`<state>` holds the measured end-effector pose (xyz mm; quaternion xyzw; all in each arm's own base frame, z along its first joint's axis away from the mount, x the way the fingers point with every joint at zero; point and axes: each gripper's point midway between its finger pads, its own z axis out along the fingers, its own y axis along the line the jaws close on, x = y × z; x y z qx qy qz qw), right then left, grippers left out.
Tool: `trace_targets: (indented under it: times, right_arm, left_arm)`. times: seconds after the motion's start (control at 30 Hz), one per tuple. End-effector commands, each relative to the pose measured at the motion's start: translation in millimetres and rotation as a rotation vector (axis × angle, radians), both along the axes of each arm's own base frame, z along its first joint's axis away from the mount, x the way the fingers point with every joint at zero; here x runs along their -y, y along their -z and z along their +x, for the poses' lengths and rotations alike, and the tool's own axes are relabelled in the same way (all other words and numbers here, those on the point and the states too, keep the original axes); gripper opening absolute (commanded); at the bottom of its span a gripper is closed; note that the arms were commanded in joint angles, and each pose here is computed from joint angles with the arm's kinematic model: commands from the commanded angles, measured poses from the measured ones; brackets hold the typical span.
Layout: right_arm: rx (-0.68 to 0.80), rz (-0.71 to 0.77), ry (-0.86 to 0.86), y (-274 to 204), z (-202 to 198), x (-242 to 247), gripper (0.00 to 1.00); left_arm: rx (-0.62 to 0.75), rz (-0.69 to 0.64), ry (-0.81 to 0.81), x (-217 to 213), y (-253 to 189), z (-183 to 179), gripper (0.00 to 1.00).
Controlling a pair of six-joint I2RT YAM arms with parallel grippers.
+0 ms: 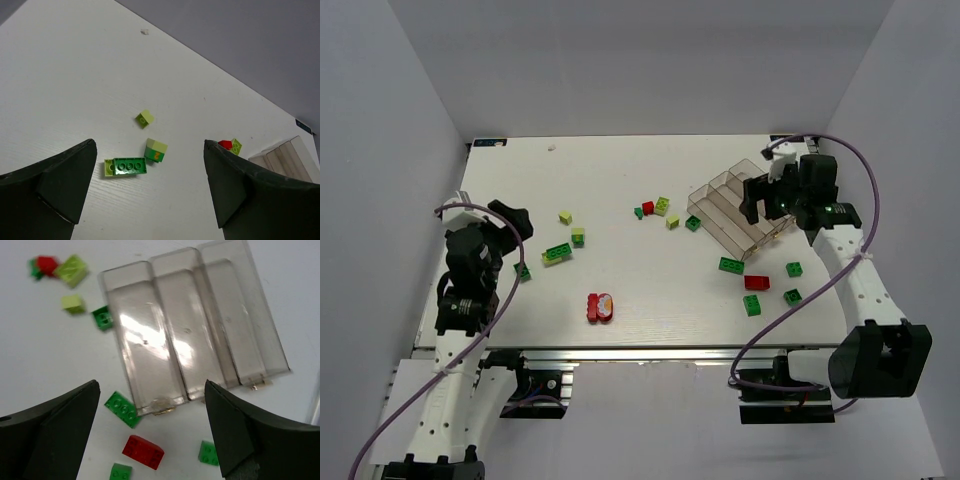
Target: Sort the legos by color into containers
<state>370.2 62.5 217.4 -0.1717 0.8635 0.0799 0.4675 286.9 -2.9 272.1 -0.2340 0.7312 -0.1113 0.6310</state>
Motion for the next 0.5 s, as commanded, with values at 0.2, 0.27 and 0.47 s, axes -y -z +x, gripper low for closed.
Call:
trace_targets:
  times: [0.2, 0.27, 0.47]
  right_arm:
    - [0.220, -0.049, -1.026, -1.4, -123.7, -110.0, 0.89]
    - [0.201, 0.013, -1.065, 0.0, -134.6, -123.3, 0.89]
    - [0.059, 0.106, -1.065, 6.7, -130.2, -156.6, 0.45]
  left_arm:
    - [-0.082, -0.074, 0.095, 21.5, 19.1, -3.6, 0.28]
    - [-0.125, -0.107, 0.092, 23.6, 29.3, -6.1, 0.06]
    - [-0.230, -0.177, 0.110, 33.2, 52.7, -10.0, 0.73]
